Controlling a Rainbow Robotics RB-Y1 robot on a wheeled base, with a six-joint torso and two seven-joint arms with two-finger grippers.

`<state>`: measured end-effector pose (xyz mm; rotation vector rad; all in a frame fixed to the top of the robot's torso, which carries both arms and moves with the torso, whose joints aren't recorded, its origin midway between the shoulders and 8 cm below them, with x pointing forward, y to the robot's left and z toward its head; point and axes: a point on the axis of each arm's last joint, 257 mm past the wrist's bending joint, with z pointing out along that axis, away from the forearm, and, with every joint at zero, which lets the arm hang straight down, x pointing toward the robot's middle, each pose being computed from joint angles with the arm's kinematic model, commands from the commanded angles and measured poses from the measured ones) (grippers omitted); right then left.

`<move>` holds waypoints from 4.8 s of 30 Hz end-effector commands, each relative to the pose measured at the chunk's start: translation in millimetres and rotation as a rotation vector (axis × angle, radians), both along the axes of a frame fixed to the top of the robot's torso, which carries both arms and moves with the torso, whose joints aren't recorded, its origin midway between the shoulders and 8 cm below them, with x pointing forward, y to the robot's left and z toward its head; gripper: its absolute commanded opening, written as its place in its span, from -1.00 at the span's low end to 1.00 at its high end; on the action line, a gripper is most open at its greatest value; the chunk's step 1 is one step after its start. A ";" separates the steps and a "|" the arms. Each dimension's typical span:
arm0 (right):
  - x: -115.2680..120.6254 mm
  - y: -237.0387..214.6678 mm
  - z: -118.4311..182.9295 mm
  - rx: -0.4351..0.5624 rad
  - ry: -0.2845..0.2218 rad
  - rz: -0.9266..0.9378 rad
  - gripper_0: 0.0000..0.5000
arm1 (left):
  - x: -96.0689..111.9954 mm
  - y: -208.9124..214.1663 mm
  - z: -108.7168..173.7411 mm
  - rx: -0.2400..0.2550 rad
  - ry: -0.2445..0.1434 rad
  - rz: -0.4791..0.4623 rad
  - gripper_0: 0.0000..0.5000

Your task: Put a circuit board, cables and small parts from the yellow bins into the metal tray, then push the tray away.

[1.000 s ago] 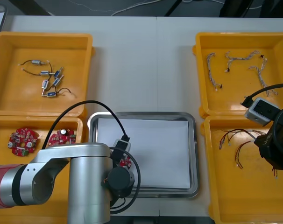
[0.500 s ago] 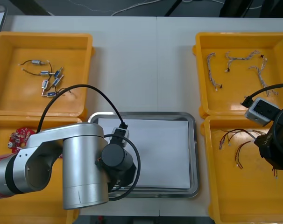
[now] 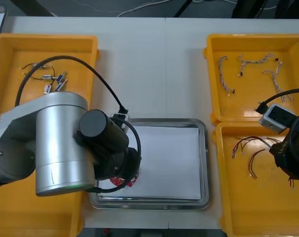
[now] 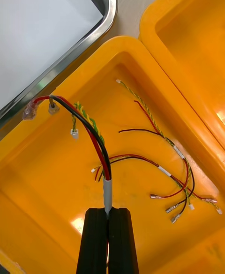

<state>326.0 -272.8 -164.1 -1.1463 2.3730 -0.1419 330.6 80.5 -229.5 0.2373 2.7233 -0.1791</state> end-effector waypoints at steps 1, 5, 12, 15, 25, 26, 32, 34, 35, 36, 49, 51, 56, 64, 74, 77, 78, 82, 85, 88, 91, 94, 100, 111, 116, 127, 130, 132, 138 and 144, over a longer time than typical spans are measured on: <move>-5.5 -6.3 0.8 -0.040 0.020 0.000 -1.00 | 28.6 10.4 41.7 -0.003 -0.103 -0.007 1.00; -6.7 2.8 -0.9 -0.037 0.029 0.030 -1.00 | 48.6 18.9 59.3 -0.015 -0.124 0.012 1.00; -1.0 28.4 0.1 -0.055 0.022 0.113 -1.00 | 83.3 48.1 84.8 0.014 -0.132 -0.009 1.00; 1.3 44.8 -0.1 -0.074 0.016 0.167 -1.00 | 98.8 62.5 94.7 0.031 -0.122 -0.049 1.00; 6.6 85.4 -11.9 -0.165 0.021 0.309 -1.00 | 134.2 91.5 112.0 0.063 -0.111 -0.118 1.00; 8.0 92.7 -14.9 -0.171 0.022 0.331 -1.00 | 136.7 95.2 113.0 0.059 -0.106 -0.124 1.00; 12.0 125.3 -32.2 -0.199 0.041 0.429 -1.00 | 140.6 130.2 126.0 0.049 -0.064 -0.105 1.00; 11.5 136.0 -38.9 -0.219 0.043 0.461 -1.00 | 140.4 149.5 131.5 0.044 -0.050 -0.076 1.00; 12.2 138.3 -40.2 -0.224 0.043 0.466 -1.00 | 140.5 155.4 132.3 0.042 -0.046 -0.068 1.00; 11.7 143.4 -43.1 -0.231 0.044 0.478 -1.00 | 141.8 164.8 135.1 0.037 -0.046 -0.057 1.00; 1.8 208.3 -81.0 -0.226 0.061 0.502 -1.00 | 164.3 257.7 136.4 0.109 -0.107 -0.017 1.00; 2.4 216.6 -86.0 -0.225 0.054 0.515 -1.00 | 166.8 264.0 136.6 0.144 -0.119 -0.035 1.00; 0.1 232.5 -98.8 -0.219 0.041 0.550 -1.00 | 172.1 269.1 130.3 0.215 -0.136 -0.130 1.00; -7.1 233.5 -117.7 -0.244 0.062 0.572 -1.00 | 182.9 253.7 109.9 0.360 -0.156 -0.362 1.00; -4.3 236.6 -144.0 -0.240 0.081 0.575 -1.00 | 184.2 243.3 74.1 0.417 -0.122 -0.620 1.00; -4.5 239.3 -149.1 -0.236 0.090 0.573 -1.00 | 185.6 247.5 64.4 0.437 -0.129 -0.681 1.00; -4.4 238.8 -150.3 -0.237 0.093 0.571 -1.00 | 186.5 247.7 64.0 0.442 -0.133 -0.692 1.00; -7.7 239.5 -153.7 -0.232 0.101 0.571 -1.00 | 189.8 256.0 57.2 0.459 -0.142 -0.747 1.00; -7.0 238.0 -153.9 -0.234 0.102 0.569 -0.86 | 197.6 259.0 52.1 0.462 -0.166 -0.776 1.00; -5.3 235.1 -153.8 -0.240 0.100 0.566 0.53 | 204.7 260.8 45.8 0.460 -0.188 -0.797 1.00; -3.0 231.9 -154.2 -0.242 0.099 0.557 1.00 | 207.4 263.9 37.7 0.447 -0.194 -0.809 1.00; -0.4 231.1 -153.8 -0.239 0.092 0.551 1.00 | 208.1 265.0 35.2 0.438 -0.197 -0.812 1.00; 6.0 234.2 -144.3 -0.218 0.067 0.549 1.00 | 204.3 266.3 26.3 0.428 -0.193 -0.814 1.00; 28.6 233.0 -90.9 -0.120 0.036 0.494 1.00 | 200.1 253.7 12.4 0.413 -0.174 -0.832 1.00; 33.1 218.4 -67.4 -0.079 0.081 0.443 1.00 | 201.2 247.9 9.7 0.410 -0.175 -0.834 1.00; 38.8 151.9 -9.3 -0.075 0.144 0.308 1.00 | 205.2 241.1 6.2 0.416 -0.182 -0.828 0.91; 39.5 135.2 5.9 -0.064 0.157 0.269 1.00 | 207.8 241.0 9.1 0.423 -0.186 -0.823 0.91; 41.2 122.4 16.9 -0.046 0.161 0.231 1.00 | 209.9 241.7 11.5 0.429 -0.190 -0.819 0.91; 45.4 91.1 32.4 0.011 0.161 0.115 1.00 | 212.6 244.7 12.0 0.436 -0.180 -0.811 0.91; 46.3 57.3 35.7 0.046 0.158 -0.014 1.00 | 220.5 242.6 12.6 0.434 -0.183 -0.809 0.90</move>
